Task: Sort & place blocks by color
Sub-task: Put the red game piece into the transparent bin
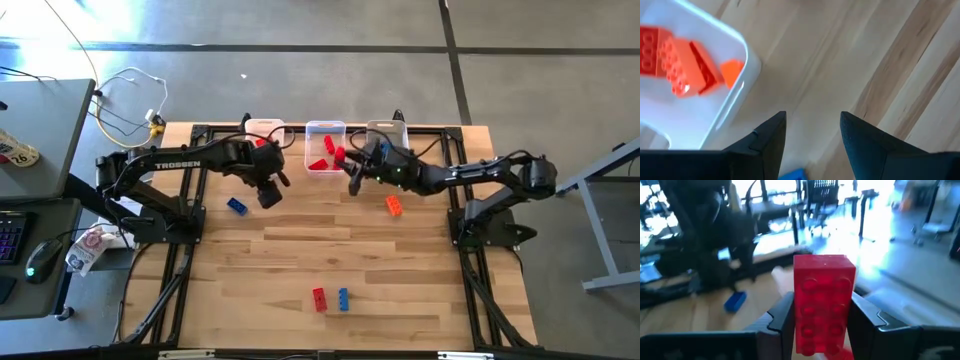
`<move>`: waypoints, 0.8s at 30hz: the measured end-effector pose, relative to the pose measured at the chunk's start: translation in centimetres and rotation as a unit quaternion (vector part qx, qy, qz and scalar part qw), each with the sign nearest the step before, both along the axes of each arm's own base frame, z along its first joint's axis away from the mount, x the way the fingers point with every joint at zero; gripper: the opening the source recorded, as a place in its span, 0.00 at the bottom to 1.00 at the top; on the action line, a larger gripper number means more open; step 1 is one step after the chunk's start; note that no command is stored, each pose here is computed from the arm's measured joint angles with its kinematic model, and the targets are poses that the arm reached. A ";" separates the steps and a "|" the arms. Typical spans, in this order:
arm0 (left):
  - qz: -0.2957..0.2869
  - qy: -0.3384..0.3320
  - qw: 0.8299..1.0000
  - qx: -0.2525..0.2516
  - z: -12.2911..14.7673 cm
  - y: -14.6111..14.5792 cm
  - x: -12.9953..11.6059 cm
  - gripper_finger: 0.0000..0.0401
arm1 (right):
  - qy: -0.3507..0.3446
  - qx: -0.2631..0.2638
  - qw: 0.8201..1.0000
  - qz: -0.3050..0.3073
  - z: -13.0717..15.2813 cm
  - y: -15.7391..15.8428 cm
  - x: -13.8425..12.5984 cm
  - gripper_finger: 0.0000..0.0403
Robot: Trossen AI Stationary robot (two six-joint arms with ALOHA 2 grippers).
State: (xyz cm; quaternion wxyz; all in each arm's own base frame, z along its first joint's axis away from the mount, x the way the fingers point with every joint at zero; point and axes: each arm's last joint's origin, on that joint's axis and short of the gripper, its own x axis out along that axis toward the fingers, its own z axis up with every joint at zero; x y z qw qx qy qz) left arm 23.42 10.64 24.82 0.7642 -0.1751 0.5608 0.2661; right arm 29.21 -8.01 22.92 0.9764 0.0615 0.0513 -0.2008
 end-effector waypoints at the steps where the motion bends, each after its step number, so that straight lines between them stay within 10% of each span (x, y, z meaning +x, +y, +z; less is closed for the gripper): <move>1: 0.004 0.007 1.000 -0.004 0.0 -0.1 -0.1 0.43 | -0.007 -0.010 1.000 -0.003 0.2 -0.2 0.0 0.28; 11: 0.000 0.045 0.999 -0.025 -0.3 -1.4 -0.5 0.43 | -0.055 -0.090 0.994 -0.028 1.2 -2.1 0.2 0.28; 24: -0.041 0.071 0.997 0.007 -0.3 -3.6 0.0 0.43 | 0.087 -0.031 0.995 -0.030 -1.8 -5.3 5.1 0.28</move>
